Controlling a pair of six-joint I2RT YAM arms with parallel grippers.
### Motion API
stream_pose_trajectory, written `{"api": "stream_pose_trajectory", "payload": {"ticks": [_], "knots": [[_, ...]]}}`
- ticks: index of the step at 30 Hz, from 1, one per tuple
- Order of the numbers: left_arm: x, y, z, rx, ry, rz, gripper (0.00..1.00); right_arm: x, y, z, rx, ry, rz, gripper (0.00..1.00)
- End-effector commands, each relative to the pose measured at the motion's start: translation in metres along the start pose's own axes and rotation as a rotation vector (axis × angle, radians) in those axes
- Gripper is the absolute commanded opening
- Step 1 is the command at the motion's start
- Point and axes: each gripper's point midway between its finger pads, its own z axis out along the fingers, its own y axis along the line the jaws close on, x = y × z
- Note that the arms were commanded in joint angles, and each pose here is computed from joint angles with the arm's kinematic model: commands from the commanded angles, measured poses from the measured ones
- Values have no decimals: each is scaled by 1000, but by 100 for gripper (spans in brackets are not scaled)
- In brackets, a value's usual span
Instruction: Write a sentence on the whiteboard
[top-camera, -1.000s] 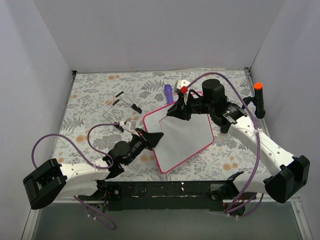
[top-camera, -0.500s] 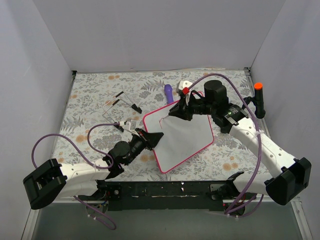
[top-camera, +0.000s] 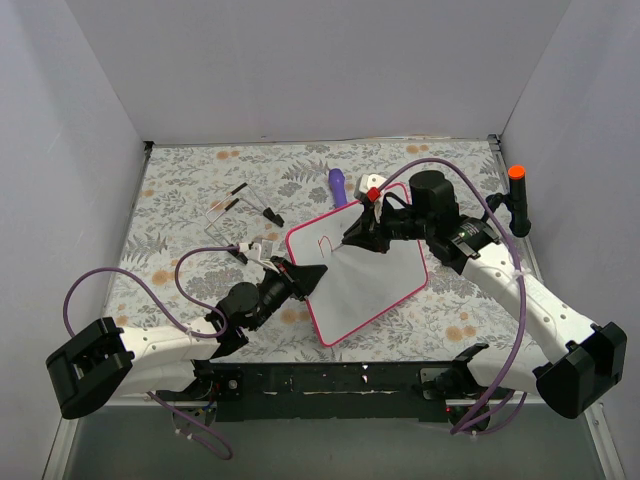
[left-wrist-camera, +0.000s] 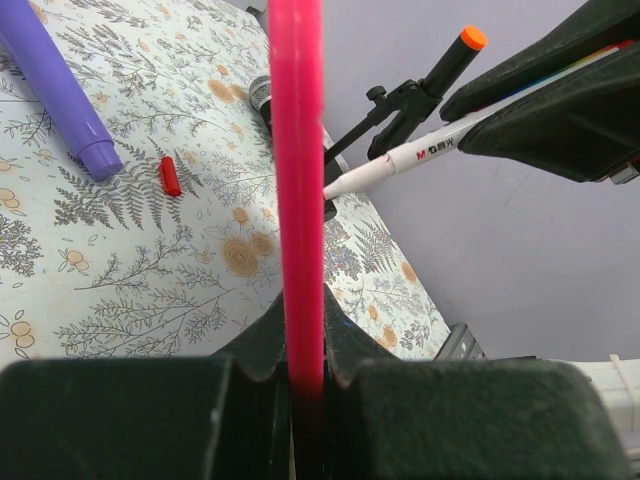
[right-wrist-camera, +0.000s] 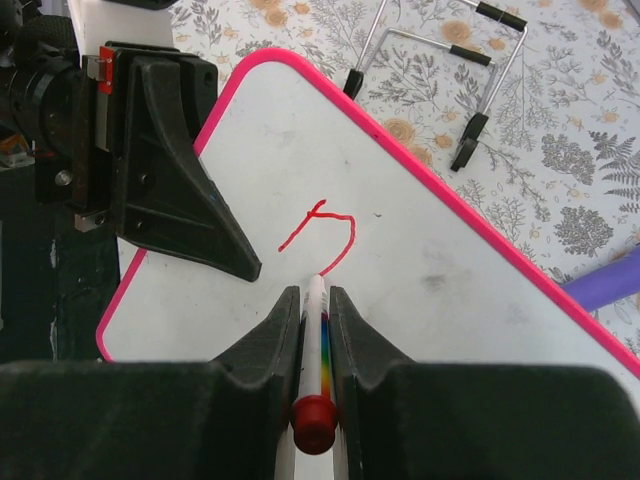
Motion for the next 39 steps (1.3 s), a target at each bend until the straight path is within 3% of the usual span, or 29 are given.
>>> {"api": "stream_pose_trajectory", "payload": {"ticks": [1, 30, 39], "knots": [[-42, -47, 1, 162, -137, -56, 0, -6, 7, -3, -33, -25, -14, 1], [-37, -46, 3, 165, -123, -62, 0, -40, 10, 8, -85, -78, 2, 1], [-40, -42, -2, 149, -139, -65, 0, -50, 17, -11, -80, -107, -50, 1]]}}
